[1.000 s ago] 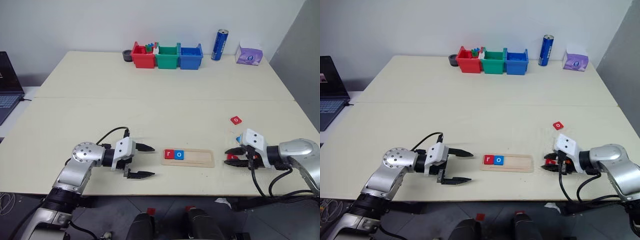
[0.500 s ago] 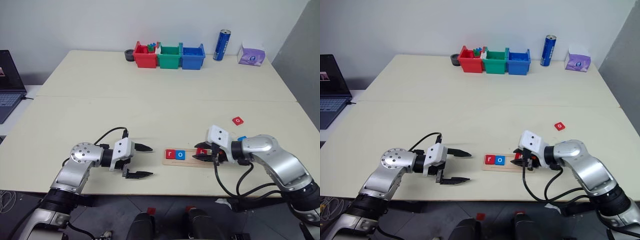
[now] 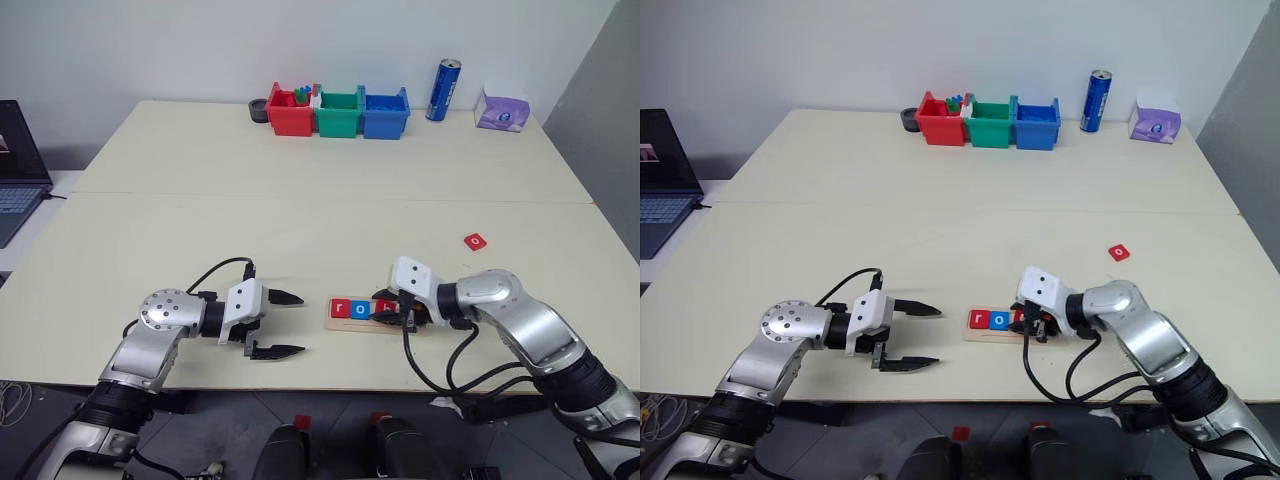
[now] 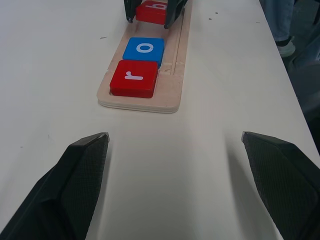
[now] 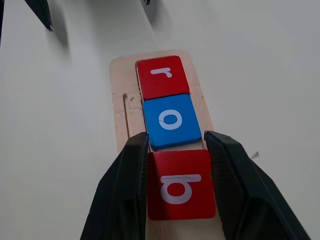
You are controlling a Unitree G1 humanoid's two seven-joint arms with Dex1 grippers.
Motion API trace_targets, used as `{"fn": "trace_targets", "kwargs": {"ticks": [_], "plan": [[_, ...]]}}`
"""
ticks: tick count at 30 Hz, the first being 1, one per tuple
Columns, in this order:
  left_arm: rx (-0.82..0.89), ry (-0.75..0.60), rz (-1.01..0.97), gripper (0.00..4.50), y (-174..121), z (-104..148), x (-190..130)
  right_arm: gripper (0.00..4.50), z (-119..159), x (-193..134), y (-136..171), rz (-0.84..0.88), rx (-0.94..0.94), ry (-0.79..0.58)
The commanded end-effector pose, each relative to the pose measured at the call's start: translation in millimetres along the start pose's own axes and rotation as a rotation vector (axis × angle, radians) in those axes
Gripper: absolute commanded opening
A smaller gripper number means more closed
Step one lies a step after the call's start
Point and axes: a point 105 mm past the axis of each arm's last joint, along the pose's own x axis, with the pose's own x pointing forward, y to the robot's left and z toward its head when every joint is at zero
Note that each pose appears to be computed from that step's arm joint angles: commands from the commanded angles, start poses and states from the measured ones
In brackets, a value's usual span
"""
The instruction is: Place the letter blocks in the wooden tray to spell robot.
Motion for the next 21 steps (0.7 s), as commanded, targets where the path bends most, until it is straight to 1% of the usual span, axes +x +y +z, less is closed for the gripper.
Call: {"fn": "trace_targets", "kwargs": {"ticks": [1,11,13,14,16,19,20,21], "plan": [[0.040,-0.003,0.015,4.50,1.6,6.4,-4.2,1.38,11.2,-1.7,-2.9,0.000,-0.052,-0.026],[0.050,0.002,0.012,4.50,1.6,7.0,-3.2,1.38,7.7,1.7,-6.2,0.017,-0.072,-0.015],[0.051,0.002,0.012,4.50,2.0,7.3,-3.1,2.10,8.4,1.2,-6.7,0.021,-0.073,-0.016],[0.051,0.002,0.011,4.50,2.1,7.3,-3.1,2.34,9.3,0.8,-6.4,0.026,-0.074,-0.019],[0.051,0.003,0.011,4.50,2.2,7.0,-3.2,3.00,13.4,-0.3,-5.8,0.030,-0.078,-0.032],[0.051,0.003,0.011,4.50,1.8,6.5,-3.1,4.08,30.7,-5.8,-8.6,0.009,-0.082,-0.088],[0.051,0.004,0.011,4.50,1.5,6.1,-3.1,4.38,38.5,-10.1,-9.2,-0.001,-0.077,-0.114],[0.051,0.004,0.012,4.50,1.3,5.8,-3.2,4.49,43.7,-14.4,-9.0,-0.008,-0.074,-0.130]]}}
